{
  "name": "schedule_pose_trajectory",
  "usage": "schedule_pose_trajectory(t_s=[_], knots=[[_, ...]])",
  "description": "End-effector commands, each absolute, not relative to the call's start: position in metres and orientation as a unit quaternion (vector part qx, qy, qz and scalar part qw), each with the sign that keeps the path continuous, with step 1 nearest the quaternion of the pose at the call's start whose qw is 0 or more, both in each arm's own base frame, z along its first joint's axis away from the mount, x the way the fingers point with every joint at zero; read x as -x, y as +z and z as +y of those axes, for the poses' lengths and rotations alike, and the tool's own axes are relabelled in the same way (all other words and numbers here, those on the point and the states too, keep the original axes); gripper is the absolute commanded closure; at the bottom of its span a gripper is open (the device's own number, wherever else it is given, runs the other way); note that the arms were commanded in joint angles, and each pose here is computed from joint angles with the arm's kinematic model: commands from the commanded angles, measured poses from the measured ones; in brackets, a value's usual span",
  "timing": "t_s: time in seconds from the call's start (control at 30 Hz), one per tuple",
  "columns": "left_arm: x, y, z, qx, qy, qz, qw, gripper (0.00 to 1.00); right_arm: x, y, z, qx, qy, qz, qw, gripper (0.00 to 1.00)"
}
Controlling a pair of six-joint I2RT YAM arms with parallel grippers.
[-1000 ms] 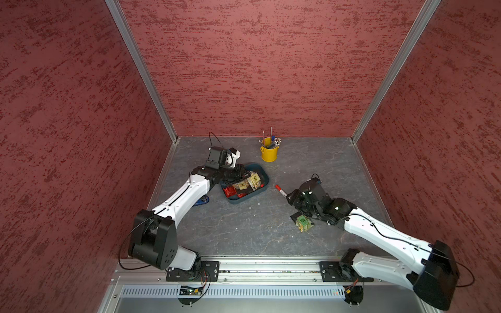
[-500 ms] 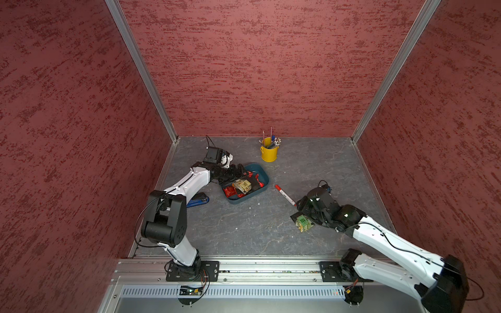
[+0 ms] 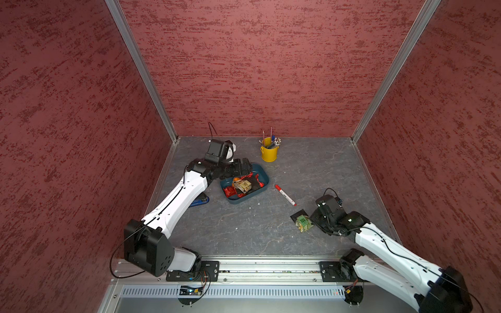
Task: Put the tea bags into the storage box
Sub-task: Pick up the tea bag from the center of the board.
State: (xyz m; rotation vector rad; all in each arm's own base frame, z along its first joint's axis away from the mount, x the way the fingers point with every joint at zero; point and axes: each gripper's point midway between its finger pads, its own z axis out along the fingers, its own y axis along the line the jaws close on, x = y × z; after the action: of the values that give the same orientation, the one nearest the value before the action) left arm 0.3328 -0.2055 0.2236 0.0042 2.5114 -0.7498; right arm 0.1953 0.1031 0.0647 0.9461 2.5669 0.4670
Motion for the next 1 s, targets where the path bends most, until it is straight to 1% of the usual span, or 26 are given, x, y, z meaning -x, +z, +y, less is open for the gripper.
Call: schedule_pose_trajectory(t_s=[0.0, 0.03, 0.07, 0.1, 0.3, 0.5, 0.97], knots=[[-0.309, 0.189, -0.226, 0.025, -0.278, 0.939, 0.200, 0.00, -0.202, 0.069, 0.111, -0.323, 0.198, 0.906, 0.188, 0.85], [-0.306, 0.184, -0.234, 0.032, -0.291, 0.937, 0.189, 0.00, -0.202, 0.068, 0.110, -0.322, 0.195, 0.908, 0.185, 0.90], [-0.301, 0.176, -0.244, 0.034, -0.302, 0.936, 0.177, 0.00, -0.201, 0.066, 0.110, -0.320, 0.192, 0.910, 0.182, 0.98], [-0.296, 0.168, -0.253, 0.030, -0.307, 0.936, 0.167, 0.00, -0.199, 0.064, 0.109, -0.321, 0.187, 0.911, 0.176, 1.00], [-0.275, 0.139, -0.297, -0.007, -0.304, 0.944, 0.127, 0.00, -0.194, 0.045, 0.112, -0.322, 0.174, 0.920, 0.137, 1.00], [-0.264, 0.122, -0.337, -0.035, -0.315, 0.943, 0.100, 0.01, -0.199, 0.040, 0.112, -0.333, 0.174, 0.917, 0.131, 1.00], [-0.254, 0.093, -0.382, -0.045, -0.332, 0.940, 0.058, 0.05, -0.196, 0.018, 0.105, -0.353, 0.152, 0.918, 0.097, 1.00]])
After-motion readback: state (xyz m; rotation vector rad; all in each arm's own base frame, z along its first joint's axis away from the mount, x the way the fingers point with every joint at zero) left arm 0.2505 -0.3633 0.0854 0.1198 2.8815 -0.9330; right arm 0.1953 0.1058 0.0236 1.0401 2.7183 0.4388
